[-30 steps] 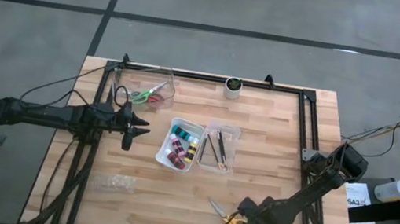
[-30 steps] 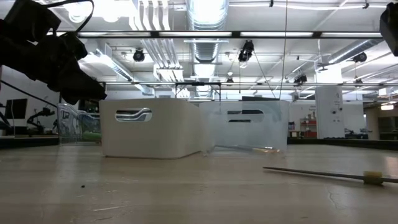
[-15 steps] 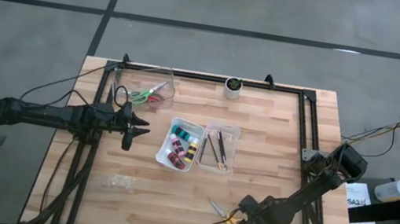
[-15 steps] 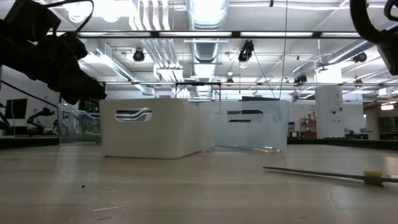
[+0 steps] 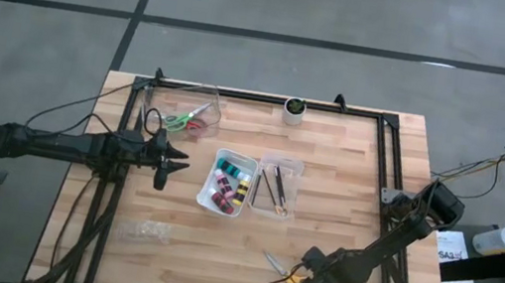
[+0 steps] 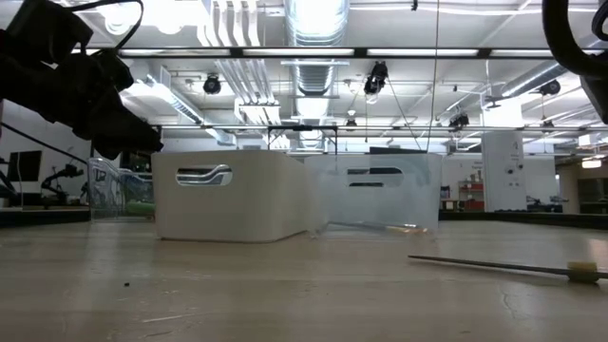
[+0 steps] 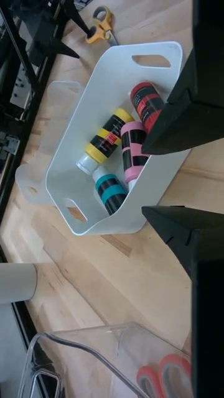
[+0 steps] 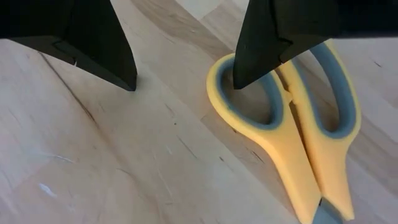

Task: Pick & Place Paint Supplies
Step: Put the yellow scissors into the top transparent bin

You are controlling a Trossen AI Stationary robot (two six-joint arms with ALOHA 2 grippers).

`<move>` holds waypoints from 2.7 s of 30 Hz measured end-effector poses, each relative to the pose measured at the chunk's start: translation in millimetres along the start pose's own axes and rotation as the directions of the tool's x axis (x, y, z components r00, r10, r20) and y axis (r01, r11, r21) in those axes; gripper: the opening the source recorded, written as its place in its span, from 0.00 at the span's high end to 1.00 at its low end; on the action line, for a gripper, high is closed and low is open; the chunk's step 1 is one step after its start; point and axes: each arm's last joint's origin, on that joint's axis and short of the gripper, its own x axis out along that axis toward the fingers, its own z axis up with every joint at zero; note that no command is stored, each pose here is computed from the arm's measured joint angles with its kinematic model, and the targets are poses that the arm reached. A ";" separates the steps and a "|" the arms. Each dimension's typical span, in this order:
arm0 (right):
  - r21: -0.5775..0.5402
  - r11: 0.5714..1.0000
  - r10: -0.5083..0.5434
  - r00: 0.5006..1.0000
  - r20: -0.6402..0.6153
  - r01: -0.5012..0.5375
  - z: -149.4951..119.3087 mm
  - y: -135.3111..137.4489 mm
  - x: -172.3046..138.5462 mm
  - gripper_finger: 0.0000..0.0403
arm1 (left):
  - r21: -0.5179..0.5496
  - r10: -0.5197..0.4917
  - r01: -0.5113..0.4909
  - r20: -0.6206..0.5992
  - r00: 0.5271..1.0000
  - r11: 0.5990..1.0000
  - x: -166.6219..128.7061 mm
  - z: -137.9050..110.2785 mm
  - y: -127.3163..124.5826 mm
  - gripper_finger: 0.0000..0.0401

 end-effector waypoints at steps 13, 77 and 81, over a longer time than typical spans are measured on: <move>-0.011 1.000 0.002 1.000 0.000 -0.002 0.0 -0.3 0.8 0.65 | 0.000 0.000 0.000 0.000 1.000 1.000 0.0 0.0 0.0 0.63; -0.215 0.973 0.225 0.586 0.779 -0.088 93.2 -24.4 -128.6 0.90 | 0.000 0.000 0.000 0.000 1.000 1.000 0.0 0.0 0.0 0.63; -0.284 0.956 0.276 0.554 0.786 -0.073 124.5 -28.5 -141.9 0.90 | 0.000 0.000 0.000 -0.001 1.000 1.000 0.0 -0.1 0.1 0.63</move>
